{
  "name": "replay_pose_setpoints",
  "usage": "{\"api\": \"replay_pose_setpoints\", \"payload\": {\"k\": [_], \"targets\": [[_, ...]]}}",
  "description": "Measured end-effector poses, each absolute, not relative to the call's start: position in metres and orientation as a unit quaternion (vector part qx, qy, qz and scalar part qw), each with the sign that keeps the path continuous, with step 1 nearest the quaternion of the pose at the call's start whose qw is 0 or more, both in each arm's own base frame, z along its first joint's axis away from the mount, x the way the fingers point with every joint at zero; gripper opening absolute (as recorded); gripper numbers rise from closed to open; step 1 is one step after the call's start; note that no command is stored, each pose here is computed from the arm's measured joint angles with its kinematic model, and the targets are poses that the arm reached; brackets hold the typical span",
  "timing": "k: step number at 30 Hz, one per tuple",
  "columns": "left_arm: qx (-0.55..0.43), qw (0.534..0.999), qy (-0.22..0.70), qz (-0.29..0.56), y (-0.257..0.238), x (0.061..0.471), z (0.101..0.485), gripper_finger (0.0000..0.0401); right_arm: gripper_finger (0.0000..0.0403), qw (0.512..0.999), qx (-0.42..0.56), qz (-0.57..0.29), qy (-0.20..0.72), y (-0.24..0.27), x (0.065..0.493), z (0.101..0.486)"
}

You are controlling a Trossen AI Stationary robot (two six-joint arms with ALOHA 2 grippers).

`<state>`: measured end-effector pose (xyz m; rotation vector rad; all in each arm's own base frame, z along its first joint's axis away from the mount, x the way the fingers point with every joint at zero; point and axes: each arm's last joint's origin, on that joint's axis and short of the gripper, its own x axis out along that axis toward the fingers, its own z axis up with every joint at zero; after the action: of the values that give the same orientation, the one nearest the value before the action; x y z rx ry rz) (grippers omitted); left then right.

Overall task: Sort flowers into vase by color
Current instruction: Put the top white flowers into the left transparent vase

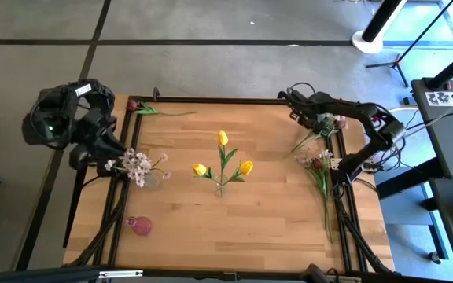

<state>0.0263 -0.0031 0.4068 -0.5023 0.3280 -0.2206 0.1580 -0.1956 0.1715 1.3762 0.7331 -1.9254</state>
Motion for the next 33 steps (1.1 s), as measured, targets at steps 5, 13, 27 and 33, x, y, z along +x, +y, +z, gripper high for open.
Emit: {"api": "replay_pose_setpoints", "payload": {"k": [5, 13, 27, 33], "targets": [[-0.322, 0.897, 0.172, -0.25, -0.021, 0.024, 0.433, 0.0073, 0.0148, 0.292, 0.498, -0.765, 0.287, -0.196, 0.155, 0.164], [-0.31, 0.878, 0.066, -0.358, -0.031, 0.023, 0.463, 0.0063, 0.0147, 0.294, 0.512, -0.77, 0.241, -0.201, 0.152, 0.155], [-0.347, 0.907, 0.011, -0.24, -0.083, 0.048, 0.429, 0.0002, 0.0147, 0.309, 0.519, -0.758, 0.247, -0.194, 0.146, 0.135], [-0.322, 0.921, 0.004, -0.219, -0.096, 0.073, 0.425, 0.0001, 0.0135, 0.37, 0.5, -0.742, 0.25, -0.194, 0.158, 0.135]]}}
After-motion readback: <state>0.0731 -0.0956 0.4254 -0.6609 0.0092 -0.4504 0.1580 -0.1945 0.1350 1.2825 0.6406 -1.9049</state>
